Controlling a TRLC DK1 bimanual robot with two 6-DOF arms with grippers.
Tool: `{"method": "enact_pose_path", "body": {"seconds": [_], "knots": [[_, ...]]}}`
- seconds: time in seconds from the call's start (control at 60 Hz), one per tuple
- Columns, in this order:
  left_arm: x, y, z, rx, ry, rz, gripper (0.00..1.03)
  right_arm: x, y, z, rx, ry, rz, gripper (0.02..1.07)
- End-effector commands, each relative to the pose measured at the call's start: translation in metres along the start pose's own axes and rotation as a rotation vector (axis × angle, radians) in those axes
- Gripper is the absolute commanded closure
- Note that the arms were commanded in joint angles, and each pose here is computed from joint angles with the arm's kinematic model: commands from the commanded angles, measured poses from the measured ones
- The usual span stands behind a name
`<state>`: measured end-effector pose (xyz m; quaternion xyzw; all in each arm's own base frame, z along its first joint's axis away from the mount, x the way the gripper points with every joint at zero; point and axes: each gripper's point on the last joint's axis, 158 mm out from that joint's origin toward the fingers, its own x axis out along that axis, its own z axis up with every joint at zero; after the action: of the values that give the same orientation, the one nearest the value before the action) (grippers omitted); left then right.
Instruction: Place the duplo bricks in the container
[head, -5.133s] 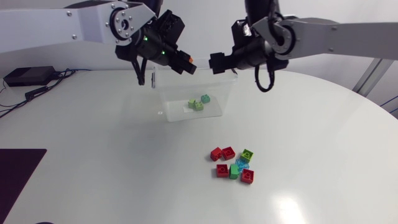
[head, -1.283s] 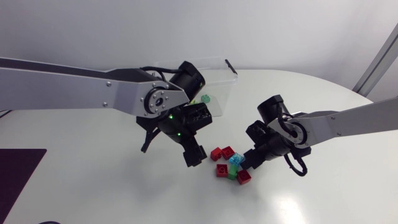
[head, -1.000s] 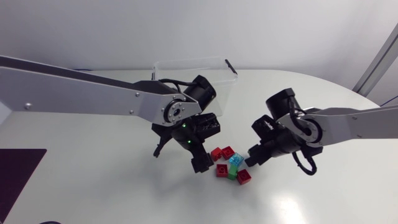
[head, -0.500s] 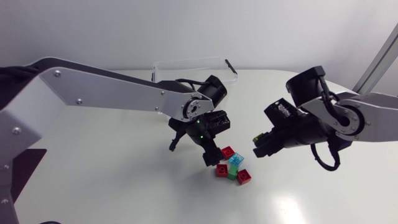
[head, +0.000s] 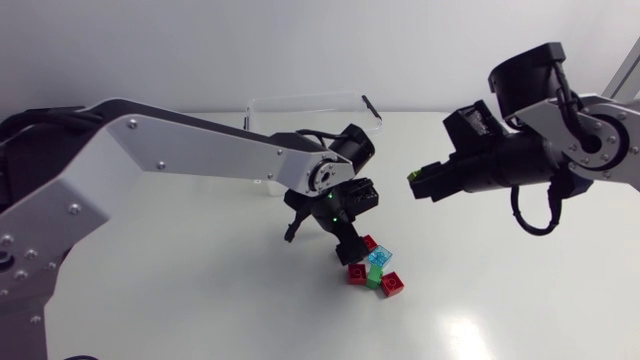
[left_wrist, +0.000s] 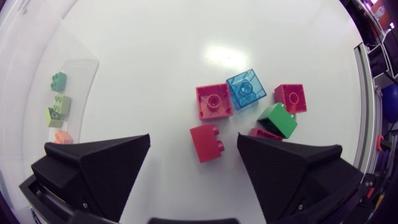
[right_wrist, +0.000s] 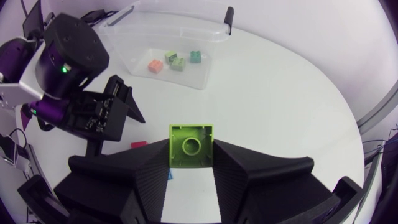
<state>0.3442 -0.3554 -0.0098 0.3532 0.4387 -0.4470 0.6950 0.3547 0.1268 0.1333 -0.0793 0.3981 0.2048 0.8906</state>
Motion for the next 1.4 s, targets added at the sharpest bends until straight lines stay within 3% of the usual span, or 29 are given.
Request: {"method": "enact_pose_path", "body": {"seconds": [0.0,0.217,0.3,0.483,0.65,1.017,1.217,1.25,1.333,1.383], "knots": [[0.013,-0.007,-0.003,-0.018,0.027,-0.026,0.09,-0.009,-0.005,0.022,0.039,-0.054,-0.006,0.84],[0.016,-0.01,-0.004,-0.019,0.044,-0.034,0.23,-0.011,-0.009,0.042,0.072,-0.092,-0.002,0.84],[0.018,-0.01,-0.006,-0.023,0.055,-0.039,0.33,-0.011,-0.011,0.049,0.091,-0.103,-0.004,0.84],[0.028,-0.015,-0.016,-0.034,0.092,-0.051,0.75,-0.005,-0.016,0.062,0.124,-0.124,-0.004,0.84],[0.029,-0.024,-0.029,-0.028,0.138,-0.07,0.79,0.004,-0.022,0.077,0.153,-0.149,-0.004,0.84],[-0.016,-0.025,-0.047,-0.025,0.116,-0.056,0.79,0.029,-0.026,0.107,0.206,-0.182,0.005,0.84],[-0.034,-0.002,-0.047,-0.107,0.07,-0.018,0.78,0.036,-0.024,0.106,0.21,-0.176,0.01,0.84],[-0.033,0.003,-0.044,-0.134,0.062,-0.014,0.73,0.037,-0.023,0.105,0.208,-0.173,0.011,0.84],[-0.029,0.009,-0.037,-0.176,0.054,-0.009,0.26,0.037,-0.022,0.102,0.208,-0.167,0.009,0.84],[-0.027,0.006,-0.031,-0.178,0.05,-0.012,0.14,0.037,-0.023,0.1,0.208,-0.166,0.006,0.84]]}}
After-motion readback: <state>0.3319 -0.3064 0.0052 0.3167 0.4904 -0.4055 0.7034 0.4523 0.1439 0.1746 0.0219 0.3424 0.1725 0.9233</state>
